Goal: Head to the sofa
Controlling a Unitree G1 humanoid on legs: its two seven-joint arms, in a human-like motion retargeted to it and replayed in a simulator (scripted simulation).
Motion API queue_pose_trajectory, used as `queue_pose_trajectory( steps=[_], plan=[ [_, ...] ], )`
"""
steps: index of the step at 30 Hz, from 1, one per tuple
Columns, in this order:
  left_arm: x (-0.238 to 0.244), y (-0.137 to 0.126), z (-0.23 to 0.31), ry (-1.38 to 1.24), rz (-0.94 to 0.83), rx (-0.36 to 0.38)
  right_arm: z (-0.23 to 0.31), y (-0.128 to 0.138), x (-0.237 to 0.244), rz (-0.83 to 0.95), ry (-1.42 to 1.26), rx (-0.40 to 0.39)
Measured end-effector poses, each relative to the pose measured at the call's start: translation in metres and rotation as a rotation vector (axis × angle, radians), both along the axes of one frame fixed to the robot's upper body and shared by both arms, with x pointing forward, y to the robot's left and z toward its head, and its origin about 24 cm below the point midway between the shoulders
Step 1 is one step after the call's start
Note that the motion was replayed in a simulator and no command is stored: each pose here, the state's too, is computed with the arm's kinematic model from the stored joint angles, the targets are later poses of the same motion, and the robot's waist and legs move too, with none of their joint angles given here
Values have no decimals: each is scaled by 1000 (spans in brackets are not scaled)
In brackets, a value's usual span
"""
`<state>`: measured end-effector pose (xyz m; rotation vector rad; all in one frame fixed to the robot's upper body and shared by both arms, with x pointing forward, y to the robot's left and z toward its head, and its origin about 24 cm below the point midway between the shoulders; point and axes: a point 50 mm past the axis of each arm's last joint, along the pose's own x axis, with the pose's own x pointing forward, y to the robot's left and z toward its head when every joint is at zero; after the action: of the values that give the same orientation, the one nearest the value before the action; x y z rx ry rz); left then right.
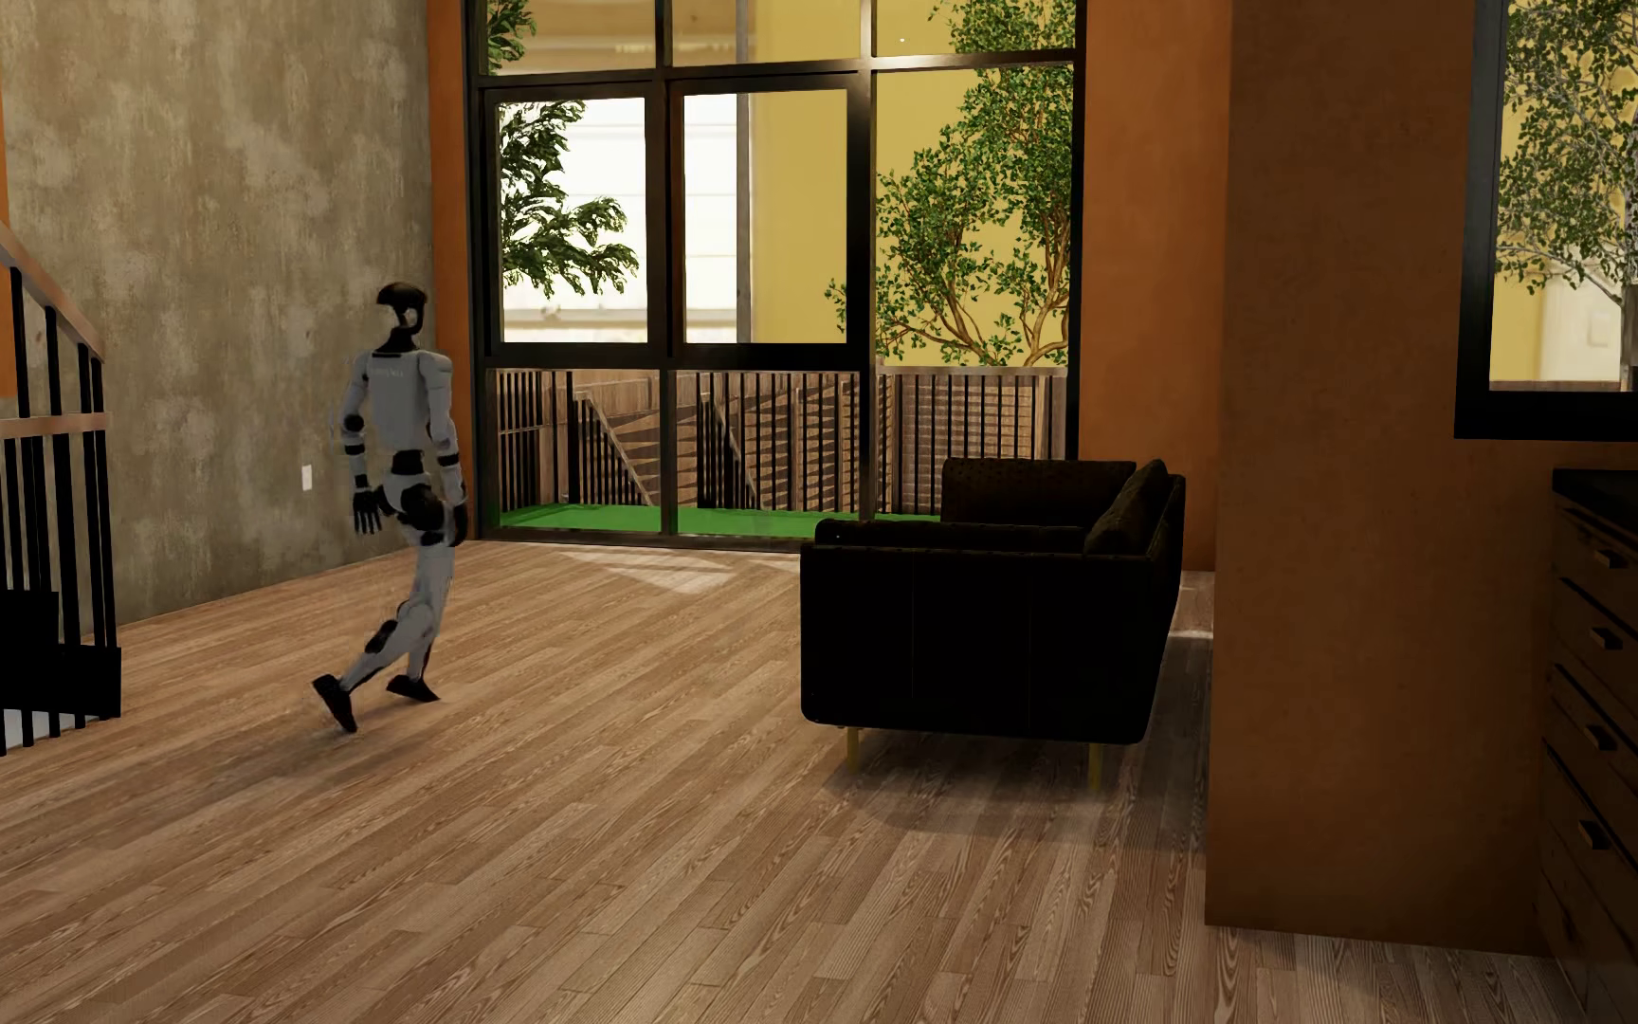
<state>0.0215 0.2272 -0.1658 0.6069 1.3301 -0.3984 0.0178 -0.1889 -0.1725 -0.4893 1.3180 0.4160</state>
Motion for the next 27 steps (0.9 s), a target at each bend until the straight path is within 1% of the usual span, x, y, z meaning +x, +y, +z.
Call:
queue_pose_trajectory(
  steps=[1,2,3,7,10,13,15,17,19,20,23,25,27],
  plan=[
    [17,-1,2,-54,-6,-11,0,-2,-16,70,49,-10],
    [34,-1,6,-109,-8,-20,1,-5,-25,97,69,-12],
    [50,0,11,-165,0,-26,3,-9,-31,79,70,-13],
    [119,20,42,-439,131,-28,11,-29,-34,-153,3,-44],
    [171,27,77,-657,181,-53,12,-29,-34,-244,-17,-45],
    [213,15,110,-825,144,-107,8,-16,-50,-255,44,-27],
    [224,-1,120,-875,112,-156,5,-7,-64,-226,107,-17],
    [212,-17,108,-833,110,-201,5,-6,-79,-197,173,-31],
    [176,-29,76,-688,129,-215,5,-15,-82,-161,193,-56],
    [155,-34,59,-598,111,-212,6,-20,-74,-170,166,-63],
    [97,-50,25,-345,-54,-191,9,-30,-31,-214,6,-57],
    [56,-43,8,-192,-62,-144,13,-37,7,-198,-107,-54],
    [11,-24,-2,-48,7,-72,20,-42,43,-188,-209,-53]
  ],
)
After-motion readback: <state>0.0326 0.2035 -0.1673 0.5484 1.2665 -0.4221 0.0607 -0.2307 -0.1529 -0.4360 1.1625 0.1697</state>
